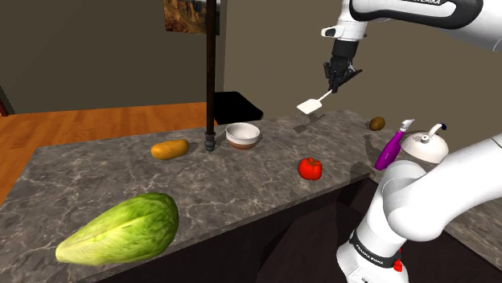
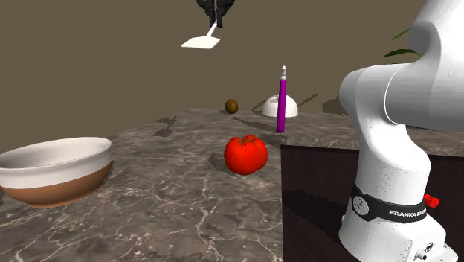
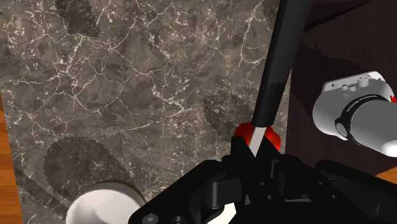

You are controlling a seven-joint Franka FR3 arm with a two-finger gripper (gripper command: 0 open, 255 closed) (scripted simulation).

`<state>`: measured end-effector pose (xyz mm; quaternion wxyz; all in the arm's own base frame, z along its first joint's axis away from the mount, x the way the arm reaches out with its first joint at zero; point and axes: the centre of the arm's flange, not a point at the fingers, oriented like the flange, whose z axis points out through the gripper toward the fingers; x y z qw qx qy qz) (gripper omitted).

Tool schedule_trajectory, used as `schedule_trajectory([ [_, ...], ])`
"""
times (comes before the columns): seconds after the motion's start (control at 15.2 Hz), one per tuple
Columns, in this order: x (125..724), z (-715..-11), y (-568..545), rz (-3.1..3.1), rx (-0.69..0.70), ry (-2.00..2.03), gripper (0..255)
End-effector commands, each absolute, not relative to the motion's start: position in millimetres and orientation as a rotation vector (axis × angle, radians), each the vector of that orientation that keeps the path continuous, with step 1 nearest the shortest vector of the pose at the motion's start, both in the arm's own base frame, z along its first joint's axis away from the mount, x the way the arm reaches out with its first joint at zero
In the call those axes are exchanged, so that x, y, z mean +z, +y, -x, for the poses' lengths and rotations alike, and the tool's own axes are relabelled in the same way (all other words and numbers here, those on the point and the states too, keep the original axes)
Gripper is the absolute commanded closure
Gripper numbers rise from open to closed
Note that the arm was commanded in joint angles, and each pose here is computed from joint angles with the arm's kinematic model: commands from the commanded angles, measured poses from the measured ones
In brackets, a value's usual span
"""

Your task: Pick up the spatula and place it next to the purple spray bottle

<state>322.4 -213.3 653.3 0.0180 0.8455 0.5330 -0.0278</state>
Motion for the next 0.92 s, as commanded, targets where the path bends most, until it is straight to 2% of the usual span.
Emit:
schedule_trajectory([
  [0.0,655,-312,-237,-2.625,-0.087,1.658,255],
  [0.86,655,-248,-396,-2.625,-0.087,1.658,255],
])
